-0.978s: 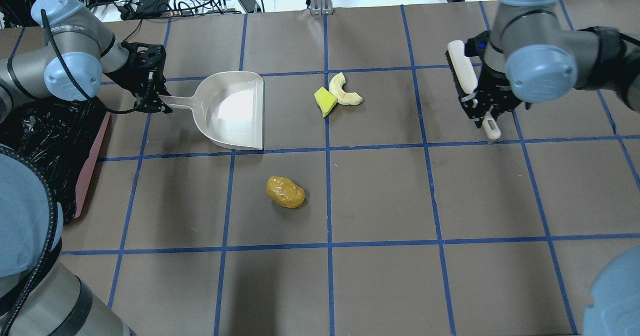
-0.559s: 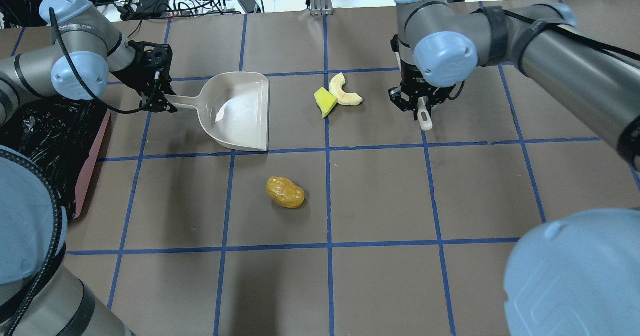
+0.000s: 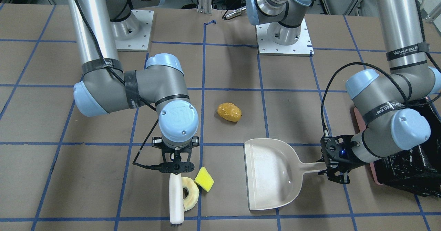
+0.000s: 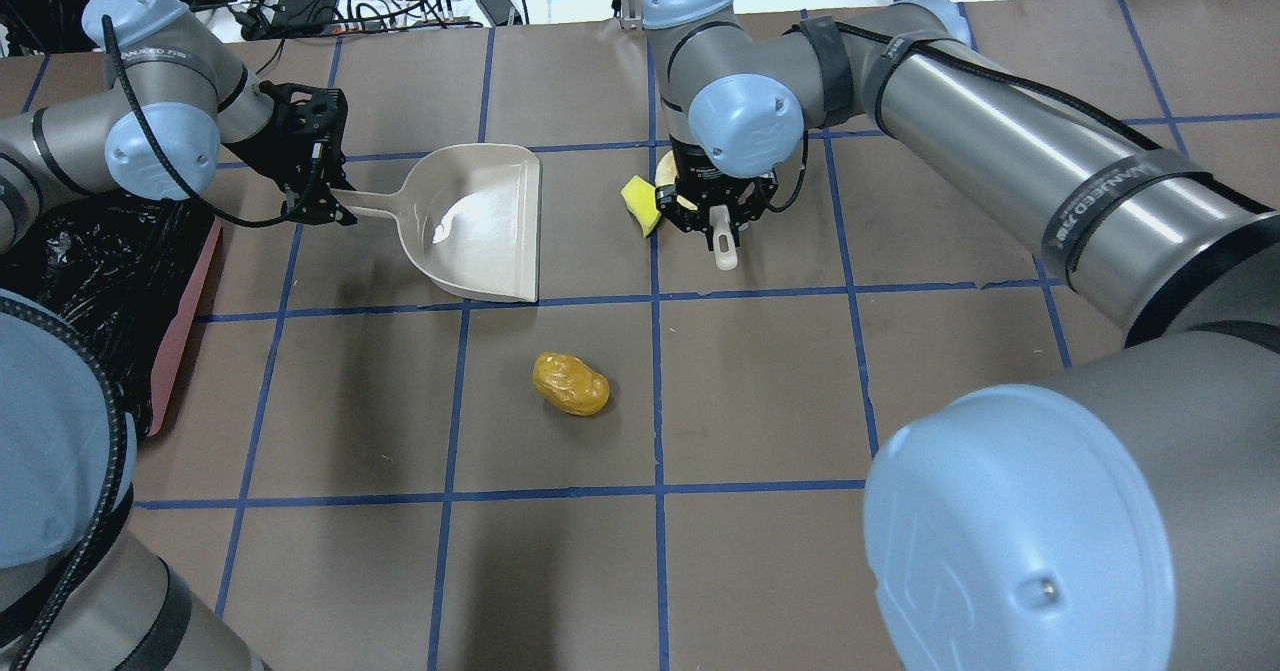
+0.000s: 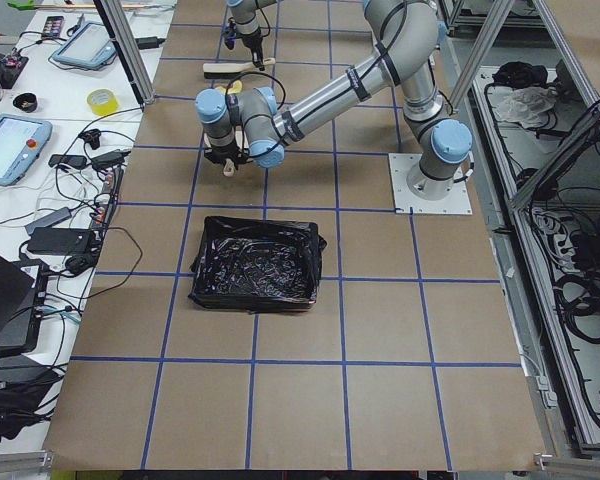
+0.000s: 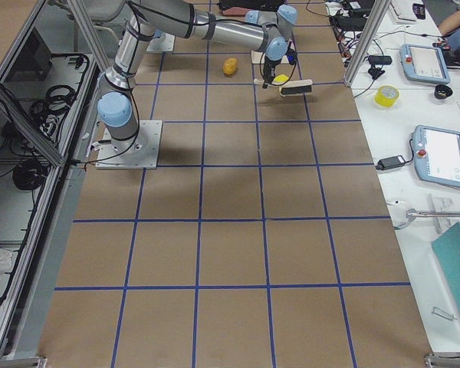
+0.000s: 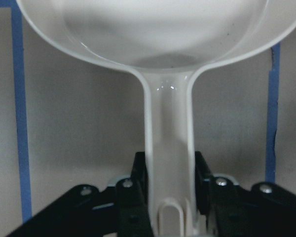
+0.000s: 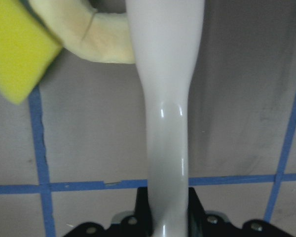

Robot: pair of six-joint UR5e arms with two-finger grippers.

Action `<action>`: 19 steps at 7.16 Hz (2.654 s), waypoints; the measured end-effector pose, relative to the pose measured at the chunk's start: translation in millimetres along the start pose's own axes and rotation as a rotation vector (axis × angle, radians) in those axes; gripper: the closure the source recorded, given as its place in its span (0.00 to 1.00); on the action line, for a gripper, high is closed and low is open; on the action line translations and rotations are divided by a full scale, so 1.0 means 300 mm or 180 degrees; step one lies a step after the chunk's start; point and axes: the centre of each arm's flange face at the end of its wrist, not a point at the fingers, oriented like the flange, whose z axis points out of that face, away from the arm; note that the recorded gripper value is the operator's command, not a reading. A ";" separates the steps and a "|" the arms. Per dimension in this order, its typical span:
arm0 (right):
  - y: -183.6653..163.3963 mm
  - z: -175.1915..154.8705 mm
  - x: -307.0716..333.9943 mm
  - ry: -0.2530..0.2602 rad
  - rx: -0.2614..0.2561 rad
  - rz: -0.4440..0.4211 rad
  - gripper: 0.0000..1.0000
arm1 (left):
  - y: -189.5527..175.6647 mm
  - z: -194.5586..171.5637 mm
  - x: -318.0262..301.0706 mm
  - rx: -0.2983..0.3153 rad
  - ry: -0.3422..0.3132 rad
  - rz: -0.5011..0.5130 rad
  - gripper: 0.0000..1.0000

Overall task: Sweep and dump trash into bin
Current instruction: 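Sweep the sponge and banana peel into the dustpan with the right gripper's brush, then sweep the yellow potato into the dustpan with the brush in the right gripper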

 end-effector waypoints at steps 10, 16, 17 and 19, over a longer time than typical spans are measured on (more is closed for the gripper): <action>0.169 -0.181 -0.795 -0.1353 -0.0284 0.0383 1.00 | 0.000 0.004 0.002 0.0006 0.0003 0.0016 1.00; 0.485 -0.329 -0.411 -0.0278 -0.0751 0.0679 1.00 | 0.063 -0.032 0.091 -0.0069 0.0097 0.0307 1.00; 0.615 -0.298 -0.343 -0.0277 -0.0726 0.0734 1.00 | 0.084 -0.028 0.158 -0.0056 0.0163 0.0327 1.00; 0.871 -0.183 -0.219 -0.0326 -0.0621 0.0975 1.00 | 0.060 -0.031 0.318 -0.0031 0.0264 0.0302 1.00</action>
